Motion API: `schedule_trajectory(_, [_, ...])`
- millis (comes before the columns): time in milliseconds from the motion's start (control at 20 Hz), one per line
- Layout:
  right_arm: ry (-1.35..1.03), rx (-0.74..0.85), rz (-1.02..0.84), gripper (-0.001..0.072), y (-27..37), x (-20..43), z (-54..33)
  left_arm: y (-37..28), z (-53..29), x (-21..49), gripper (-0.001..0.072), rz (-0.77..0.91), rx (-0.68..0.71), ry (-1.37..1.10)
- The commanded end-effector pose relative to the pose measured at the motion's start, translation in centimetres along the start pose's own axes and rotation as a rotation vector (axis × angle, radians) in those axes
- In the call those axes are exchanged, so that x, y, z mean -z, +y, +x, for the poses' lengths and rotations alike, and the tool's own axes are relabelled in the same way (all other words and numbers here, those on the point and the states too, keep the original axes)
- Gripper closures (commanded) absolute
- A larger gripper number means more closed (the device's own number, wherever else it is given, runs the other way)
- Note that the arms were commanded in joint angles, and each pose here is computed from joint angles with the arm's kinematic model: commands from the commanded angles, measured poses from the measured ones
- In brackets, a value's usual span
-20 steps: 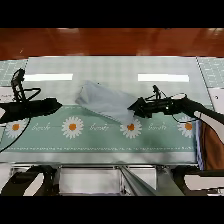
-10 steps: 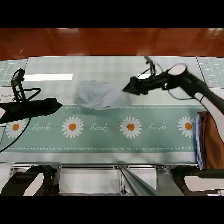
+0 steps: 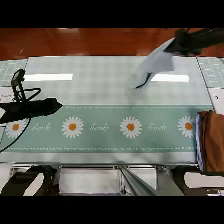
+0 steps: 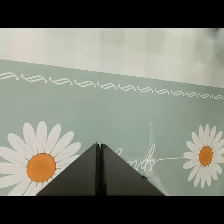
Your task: Fold the shirts.
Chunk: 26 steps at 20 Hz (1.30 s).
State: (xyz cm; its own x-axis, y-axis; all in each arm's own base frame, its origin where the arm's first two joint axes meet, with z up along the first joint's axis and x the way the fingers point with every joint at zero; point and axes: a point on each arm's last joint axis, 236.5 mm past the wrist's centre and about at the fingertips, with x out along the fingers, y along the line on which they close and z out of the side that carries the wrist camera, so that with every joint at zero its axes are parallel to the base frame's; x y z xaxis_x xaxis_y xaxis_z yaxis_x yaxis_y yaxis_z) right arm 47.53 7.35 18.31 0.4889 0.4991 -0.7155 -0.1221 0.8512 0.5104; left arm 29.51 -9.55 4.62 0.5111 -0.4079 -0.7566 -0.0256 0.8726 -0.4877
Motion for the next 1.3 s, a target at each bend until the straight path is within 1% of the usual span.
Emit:
schedule_trajectory(0, [-0.079, 0.053, 0.138, 0.069, -4.7, -1.7, -7.2, 0.0, 0.0, 0.0, 0.0673, 0.0, 0.0, -0.001])
schedule_trajectory(150, [-0.153, 0.099, 0.264, 0.0691, -9.1, -1.3, -12.7, 0.0, 0.0, -0.1, 0.0672, 0.001, -0.001, -0.005])
schedule_trajectory(350, [-0.208, 0.2, 0.411, 0.069, -14.5, 1.6, -19.7, 0.0, 0.0, -0.3, 0.0672, 0.002, -0.001, -0.013])
schedule_trajectory(600, [-0.148, 0.4, 0.605, 0.0691, -19.5, 8.7, -25.6, 0.0, -0.2, -2.9, 0.0672, 0.001, -0.002, -0.122])
schedule_trajectory(700, [-0.176, 0.44, 0.673, 0.0691, -19.9, 10.8, -27.2, 0.1, -0.4, -4.3, 0.0673, 0.001, -0.003, -0.184])
schedule_trajectory(800, [-0.164, 0.523, 0.769, 0.0691, -20.8, 14.5, -28.4, 0.1, -0.8, -5.9, 0.0672, 0.001, -0.004, -0.252])
schedule_trajectory(950, [-0.059, 0.721, 0.988, 0.069, -22.9, 24.0, -29.6, 0.1, -1.2, -7.5, 0.0672, 0.0, -0.005, -0.324])
schedule_trajectory(1000, [-0.024, 0.748, 1.06, 0.069, -23.0, 26.9, -29.4, 0.1, -1.3, -7.8, 0.0672, 0.001, -0.005, -0.337])
schedule_trajectory(1100, [0.03, 0.742, 1.176, 0.0689, -22.6, 31.4, -28.0, 0.1, -1.4, -8.1, 0.0672, 0.001, -0.006, -0.348])
schedule_trajectory(1150, [0.069, 0.764, 1.232, 0.0689, -22.5, 33.8, -27.7, 0.1, -1.4, -8.1, 0.0672, 0.0, -0.006, -0.348])
schedule_trajectory(1200, [0.114, 0.772, 1.261, 0.0688, -22.2, 35.6, -27.0, 0.1, -1.4, -8.1, 0.0672, 0.001, -0.006, -0.347])
schedule_trajectory(1250, [0.171, 0.774, 1.278, 0.0664, -21.9, 37.3, -26.0, 0.2, -1.4, -8.1, 0.0672, 0.001, -0.007, -0.349])
